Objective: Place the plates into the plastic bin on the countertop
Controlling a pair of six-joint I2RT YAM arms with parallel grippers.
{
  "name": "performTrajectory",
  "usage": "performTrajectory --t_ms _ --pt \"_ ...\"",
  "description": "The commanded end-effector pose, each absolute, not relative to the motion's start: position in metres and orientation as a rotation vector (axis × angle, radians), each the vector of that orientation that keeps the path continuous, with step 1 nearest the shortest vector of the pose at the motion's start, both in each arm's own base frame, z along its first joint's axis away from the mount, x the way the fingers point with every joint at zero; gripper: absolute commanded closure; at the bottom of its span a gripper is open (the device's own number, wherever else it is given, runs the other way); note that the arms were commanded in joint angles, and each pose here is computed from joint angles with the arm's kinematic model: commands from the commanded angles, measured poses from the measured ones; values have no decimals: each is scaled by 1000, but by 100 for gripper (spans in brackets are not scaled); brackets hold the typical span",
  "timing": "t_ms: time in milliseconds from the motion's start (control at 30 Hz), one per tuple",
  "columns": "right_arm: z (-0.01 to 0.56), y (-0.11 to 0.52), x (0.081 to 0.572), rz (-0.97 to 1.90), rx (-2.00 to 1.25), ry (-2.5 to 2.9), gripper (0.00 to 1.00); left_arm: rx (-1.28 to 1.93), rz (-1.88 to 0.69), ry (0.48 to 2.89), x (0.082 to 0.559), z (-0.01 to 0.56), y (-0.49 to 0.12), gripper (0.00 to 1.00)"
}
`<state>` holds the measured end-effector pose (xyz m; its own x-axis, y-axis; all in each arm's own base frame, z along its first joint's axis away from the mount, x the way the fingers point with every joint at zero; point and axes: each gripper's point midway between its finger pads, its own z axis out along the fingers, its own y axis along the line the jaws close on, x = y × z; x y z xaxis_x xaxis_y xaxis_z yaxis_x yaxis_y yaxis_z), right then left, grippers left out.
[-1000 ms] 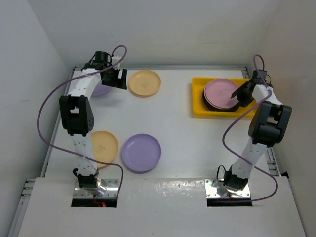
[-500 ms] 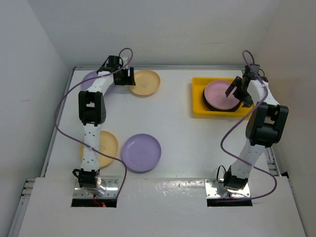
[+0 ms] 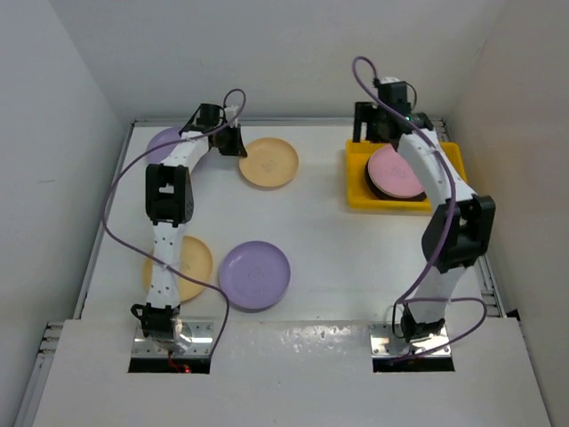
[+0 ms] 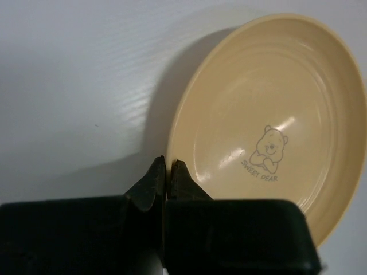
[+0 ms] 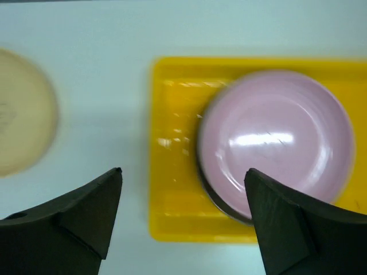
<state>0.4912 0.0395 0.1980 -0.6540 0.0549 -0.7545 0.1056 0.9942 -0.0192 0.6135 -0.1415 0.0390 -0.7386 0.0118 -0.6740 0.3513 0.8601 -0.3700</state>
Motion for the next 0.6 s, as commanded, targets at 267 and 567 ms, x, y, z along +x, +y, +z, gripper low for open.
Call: performTrajectory --t_ms 267,567 --pt "181 236 545 630 -149 2169 30 576 -633 2164 557 200 -156 100" --pt "150 261 539 864 -46 2172 38 607 -716 2205 530 203 -172 100"
